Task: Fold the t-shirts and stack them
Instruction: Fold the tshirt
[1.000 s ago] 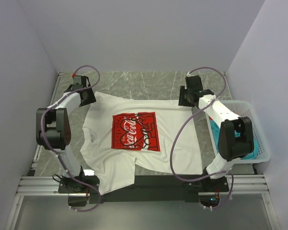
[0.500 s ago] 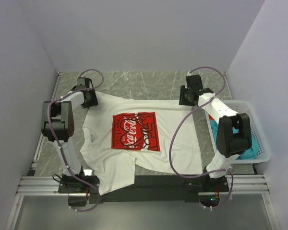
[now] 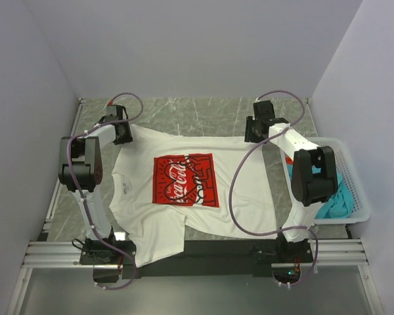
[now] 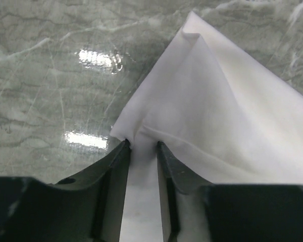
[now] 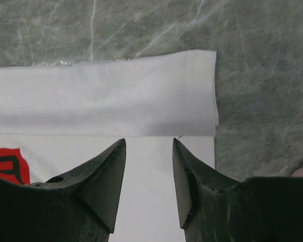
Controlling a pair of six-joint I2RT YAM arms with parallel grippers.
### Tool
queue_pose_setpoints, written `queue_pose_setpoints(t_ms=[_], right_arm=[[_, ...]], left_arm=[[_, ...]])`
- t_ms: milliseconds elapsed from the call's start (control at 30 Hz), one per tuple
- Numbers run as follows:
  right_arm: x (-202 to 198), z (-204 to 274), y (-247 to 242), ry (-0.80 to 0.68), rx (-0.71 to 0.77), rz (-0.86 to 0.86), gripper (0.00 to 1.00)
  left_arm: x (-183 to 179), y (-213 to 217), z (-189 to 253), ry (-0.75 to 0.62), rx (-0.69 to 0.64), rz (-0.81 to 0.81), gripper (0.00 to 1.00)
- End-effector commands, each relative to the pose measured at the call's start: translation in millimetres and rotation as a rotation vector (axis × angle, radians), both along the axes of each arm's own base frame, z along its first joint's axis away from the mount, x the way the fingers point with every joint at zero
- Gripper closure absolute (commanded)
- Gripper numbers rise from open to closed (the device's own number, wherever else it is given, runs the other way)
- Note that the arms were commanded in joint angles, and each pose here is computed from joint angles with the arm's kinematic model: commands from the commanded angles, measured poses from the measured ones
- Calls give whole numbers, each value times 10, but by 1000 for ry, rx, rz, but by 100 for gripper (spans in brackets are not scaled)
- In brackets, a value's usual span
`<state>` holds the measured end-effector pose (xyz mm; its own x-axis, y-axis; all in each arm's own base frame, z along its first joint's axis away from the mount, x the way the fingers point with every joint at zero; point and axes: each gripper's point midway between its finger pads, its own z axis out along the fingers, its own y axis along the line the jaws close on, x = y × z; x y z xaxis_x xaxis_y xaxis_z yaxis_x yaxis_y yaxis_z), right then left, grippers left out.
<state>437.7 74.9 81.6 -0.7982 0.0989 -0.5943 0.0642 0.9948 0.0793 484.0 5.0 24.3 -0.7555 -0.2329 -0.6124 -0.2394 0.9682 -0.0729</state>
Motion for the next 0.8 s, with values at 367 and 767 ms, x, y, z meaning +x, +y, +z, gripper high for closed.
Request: queue_pose_setpoints(t_ms=[367,767], right_arm=[[642,-127,-244,18,9,-190,48],[905,-297,-430,58,39,-422,47]], left_arm=[[-219,8,-276,104,9,-22,99],[-213,-5,-261,105,2,-22,99]])
